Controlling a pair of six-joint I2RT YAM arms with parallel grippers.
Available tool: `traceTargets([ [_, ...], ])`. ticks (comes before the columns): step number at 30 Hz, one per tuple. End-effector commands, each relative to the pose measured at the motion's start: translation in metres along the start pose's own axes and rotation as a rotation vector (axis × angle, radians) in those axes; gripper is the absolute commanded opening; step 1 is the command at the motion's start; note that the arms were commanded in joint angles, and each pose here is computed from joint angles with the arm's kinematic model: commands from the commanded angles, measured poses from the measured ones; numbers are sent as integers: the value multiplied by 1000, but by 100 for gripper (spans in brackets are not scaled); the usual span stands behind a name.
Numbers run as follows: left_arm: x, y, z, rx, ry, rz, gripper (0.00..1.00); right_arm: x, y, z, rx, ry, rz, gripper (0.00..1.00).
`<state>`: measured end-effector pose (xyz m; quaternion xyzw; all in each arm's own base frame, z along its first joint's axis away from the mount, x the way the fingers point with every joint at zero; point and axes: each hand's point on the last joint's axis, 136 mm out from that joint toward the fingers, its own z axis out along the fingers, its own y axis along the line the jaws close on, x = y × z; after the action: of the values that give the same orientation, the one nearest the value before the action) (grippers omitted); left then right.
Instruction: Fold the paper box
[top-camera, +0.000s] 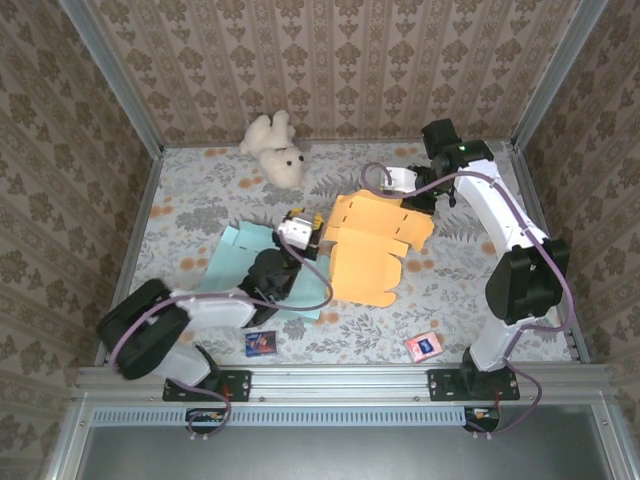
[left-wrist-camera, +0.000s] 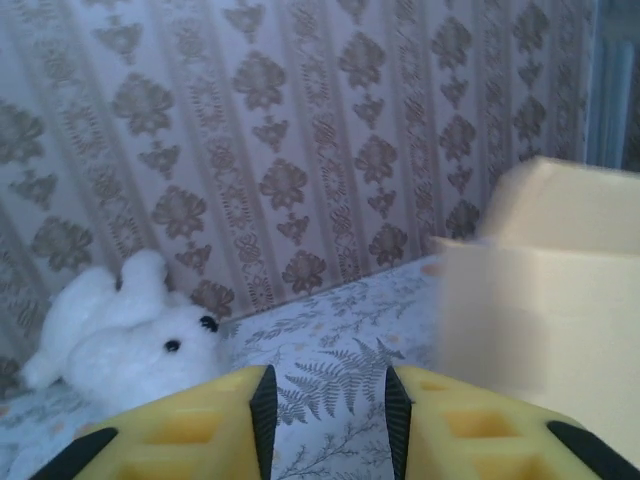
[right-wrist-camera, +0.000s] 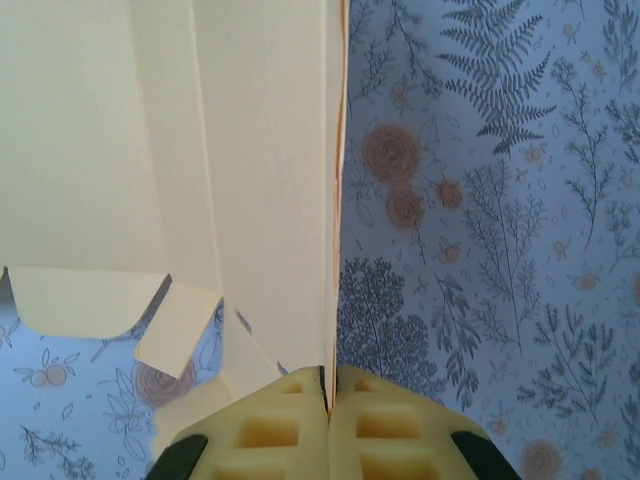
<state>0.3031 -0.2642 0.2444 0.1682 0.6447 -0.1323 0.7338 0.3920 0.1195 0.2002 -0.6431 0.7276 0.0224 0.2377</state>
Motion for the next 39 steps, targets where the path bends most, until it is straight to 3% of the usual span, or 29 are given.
traceTargets([
  [1,-21,9,-18,23,50,-225,34,4,3,-18,51,55,14,0],
  [4,-25,9,-36,78,185,-374,26,4,10,-16,44,82,19,0],
  [9,-32,-25,-55,296,253,-562,23,2,20,-11,10,115,64,0],
  [14,-16,-53,-43,369,385,-570,19,-6,33,-13,-10,110,61,0],
  [18,-10,-77,-33,423,400,-576,16,-3,39,-16,1,101,36,0],
  [27,13,-89,-5,370,446,-566,10,-2,41,-12,-3,75,16,0],
  [34,24,-60,13,241,459,-567,8,-1,45,-9,-6,67,-2,0],
  [39,21,-52,23,226,479,-568,8,-2,47,-10,6,58,-18,0],
])
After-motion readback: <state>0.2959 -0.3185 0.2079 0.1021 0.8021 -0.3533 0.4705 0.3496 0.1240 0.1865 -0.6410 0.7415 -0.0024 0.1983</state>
